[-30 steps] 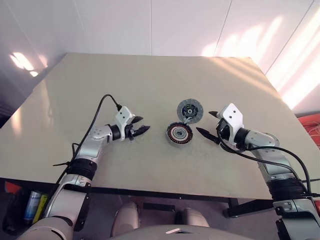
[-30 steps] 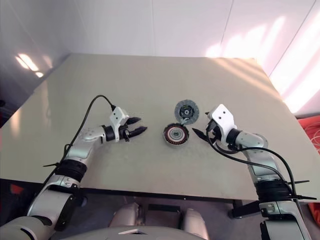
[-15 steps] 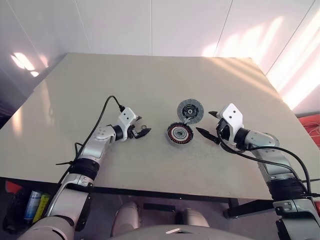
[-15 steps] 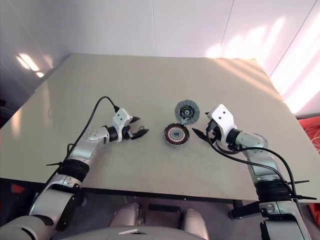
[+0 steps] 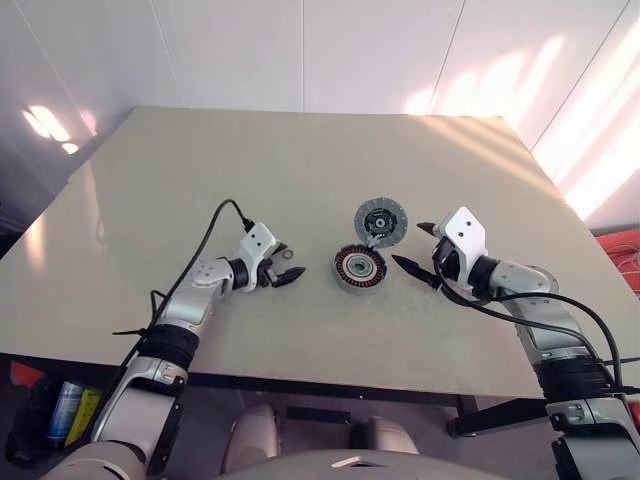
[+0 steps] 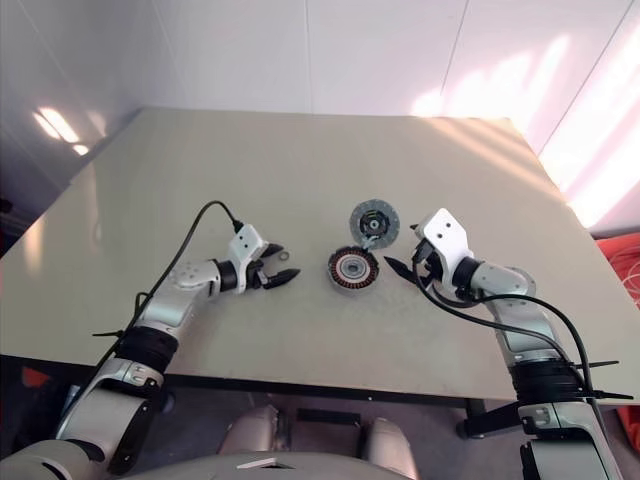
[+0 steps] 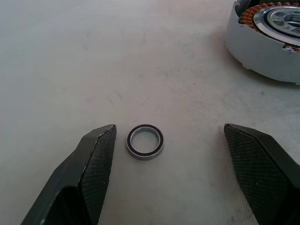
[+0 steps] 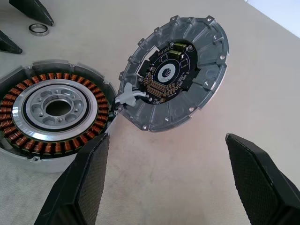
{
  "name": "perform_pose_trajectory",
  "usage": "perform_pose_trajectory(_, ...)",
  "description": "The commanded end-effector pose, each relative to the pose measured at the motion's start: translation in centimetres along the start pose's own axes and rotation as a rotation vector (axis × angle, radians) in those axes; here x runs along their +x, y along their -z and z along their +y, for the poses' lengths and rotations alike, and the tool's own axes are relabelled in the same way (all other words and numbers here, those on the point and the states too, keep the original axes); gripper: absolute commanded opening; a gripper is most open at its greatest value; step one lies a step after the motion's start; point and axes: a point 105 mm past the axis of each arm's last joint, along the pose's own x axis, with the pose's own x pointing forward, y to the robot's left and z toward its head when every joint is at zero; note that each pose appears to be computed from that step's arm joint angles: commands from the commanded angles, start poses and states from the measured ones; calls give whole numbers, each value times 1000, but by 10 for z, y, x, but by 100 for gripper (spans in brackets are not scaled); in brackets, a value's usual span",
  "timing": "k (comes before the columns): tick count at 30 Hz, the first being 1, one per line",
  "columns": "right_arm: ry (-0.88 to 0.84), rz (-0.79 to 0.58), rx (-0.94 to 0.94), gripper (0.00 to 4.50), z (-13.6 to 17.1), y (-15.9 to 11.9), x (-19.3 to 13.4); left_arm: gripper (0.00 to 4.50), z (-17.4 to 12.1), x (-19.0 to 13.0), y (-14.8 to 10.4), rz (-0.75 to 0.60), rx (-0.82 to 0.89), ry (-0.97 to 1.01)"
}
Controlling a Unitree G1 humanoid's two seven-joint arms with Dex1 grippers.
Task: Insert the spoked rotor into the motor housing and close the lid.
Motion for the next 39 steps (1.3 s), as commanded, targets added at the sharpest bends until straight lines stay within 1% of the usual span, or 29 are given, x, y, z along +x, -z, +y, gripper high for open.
perform_pose_trajectory(1, 8, -32, -39, 450, -4, -12, 0, 389, 5, -2, -13, -37, 19, -20)
perform_pose_trajectory(14, 9, -31, -42, 450, -5, -12, -1, 389, 5, -3, 2, -7, -1, -31)
perform_pose_trajectory(15, 10, -31, -42, 450, -5, -12, -1, 351, 6, -3, 4, -7, -3, -32)
perform_pose_trajectory(16, 10, -31, -41, 450, -5, -12, -1, 329, 6, -4, 4, -6, -6, -32)
perform_pose_trajectory(19, 12, -31, -40, 450, -5, -12, -1, 236, 6, -5, 6, -5, -10, -31)
perform_pose_trajectory(31, 8, -31, -41, 450, -5, -12, -1, 236, 9, -6, 10, 1, -21, -50)
perform_pose_trajectory(32, 7, -31, -41, 450, -5, -12, -1, 202, 9, -6, 10, 0, -24, -50)
perform_pose_trajectory(33, 7, -31, -40, 450, -5, -12, -1, 183, 9, -6, 10, 0, -25, -51)
perform_pose_trajectory(36, 7, -31, -40, 450, -4, -12, 0, 89, 10, -5, 9, 1, -24, -53)
perform_pose_trajectory(37, 7, -31, -40, 450, -4, -12, 0, 73, 10, -5, 9, 1, -23, -53)
perform_pose_trajectory(39, 8, -31, -40, 450, -4, -12, 0, 73, 11, -5, 9, 2, -17, -56)
